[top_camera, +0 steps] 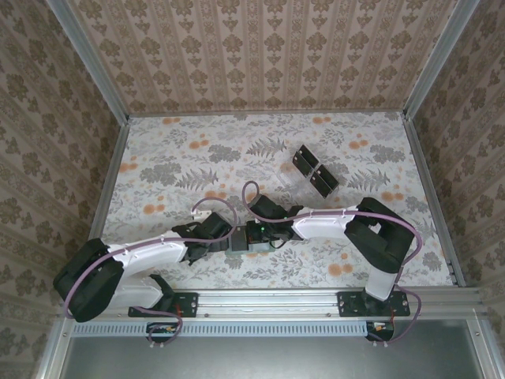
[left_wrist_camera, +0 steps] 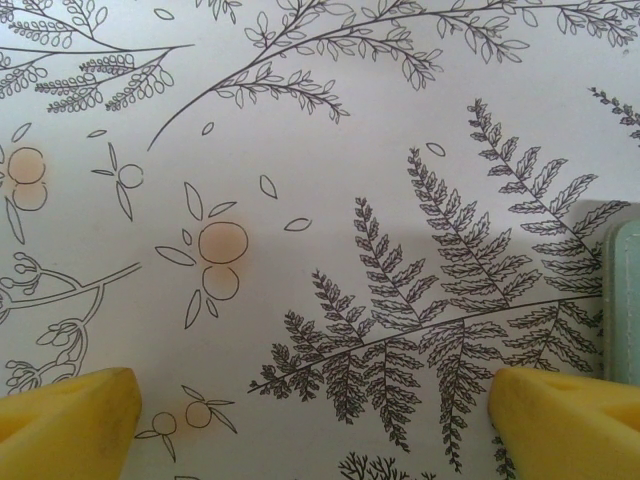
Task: Put the credit cards into the card holder
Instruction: Insert the credit card into the card slot.
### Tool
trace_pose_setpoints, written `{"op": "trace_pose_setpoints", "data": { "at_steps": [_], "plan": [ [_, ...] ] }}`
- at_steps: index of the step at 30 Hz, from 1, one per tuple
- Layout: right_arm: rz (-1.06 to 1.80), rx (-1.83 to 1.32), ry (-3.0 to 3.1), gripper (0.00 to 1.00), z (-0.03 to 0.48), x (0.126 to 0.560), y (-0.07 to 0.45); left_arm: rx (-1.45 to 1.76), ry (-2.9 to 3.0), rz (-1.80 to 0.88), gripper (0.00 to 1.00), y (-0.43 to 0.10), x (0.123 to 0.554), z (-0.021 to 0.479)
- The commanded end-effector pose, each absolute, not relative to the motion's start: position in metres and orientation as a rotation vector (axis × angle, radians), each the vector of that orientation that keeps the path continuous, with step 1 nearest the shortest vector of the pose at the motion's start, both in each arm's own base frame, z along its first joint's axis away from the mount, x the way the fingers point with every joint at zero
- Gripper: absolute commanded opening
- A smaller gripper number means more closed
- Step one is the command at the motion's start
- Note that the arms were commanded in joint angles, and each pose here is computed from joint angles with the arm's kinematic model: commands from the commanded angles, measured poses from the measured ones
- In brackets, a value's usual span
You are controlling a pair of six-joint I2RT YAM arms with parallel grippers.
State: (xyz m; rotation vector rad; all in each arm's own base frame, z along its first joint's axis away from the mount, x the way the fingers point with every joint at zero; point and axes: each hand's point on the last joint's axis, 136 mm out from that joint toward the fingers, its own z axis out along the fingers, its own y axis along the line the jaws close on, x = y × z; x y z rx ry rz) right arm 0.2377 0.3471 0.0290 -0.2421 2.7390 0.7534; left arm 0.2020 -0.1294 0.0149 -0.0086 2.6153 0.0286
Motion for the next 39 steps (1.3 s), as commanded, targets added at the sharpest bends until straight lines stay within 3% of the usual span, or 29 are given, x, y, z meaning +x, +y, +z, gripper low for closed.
{"op": "trace_pose_setpoints", "data": {
  "at_steps": [1, 22, 29, 33, 39],
  "plan": [
    [0.697, -0.256, 2.754, 0.00, 0.023, 0.237, 0.344, 0.028, 2.642, 0.065, 1.00, -0.124, 0.197, 0.007],
    [0.842, -0.250, 2.755, 0.00, 0.022, 0.231, 0.363, 0.031, 2.646, 0.052, 1.00, -0.128, 0.198, 0.007],
    [0.894, -0.264, 2.677, 0.01, 0.056, 0.236, 0.365, 0.030, 2.639, 0.051, 1.00, -0.127, 0.198, 0.012],
    [0.916, -0.268, 2.597, 0.27, 0.092, 0.240, 0.361, 0.025, 2.622, 0.045, 1.00, -0.126, 0.200, 0.020],
    [0.829, -0.235, 2.519, 0.40, 0.129, 0.243, 0.331, 0.018, 2.599, 0.037, 1.00, -0.122, 0.201, 0.035]
  ]
}}
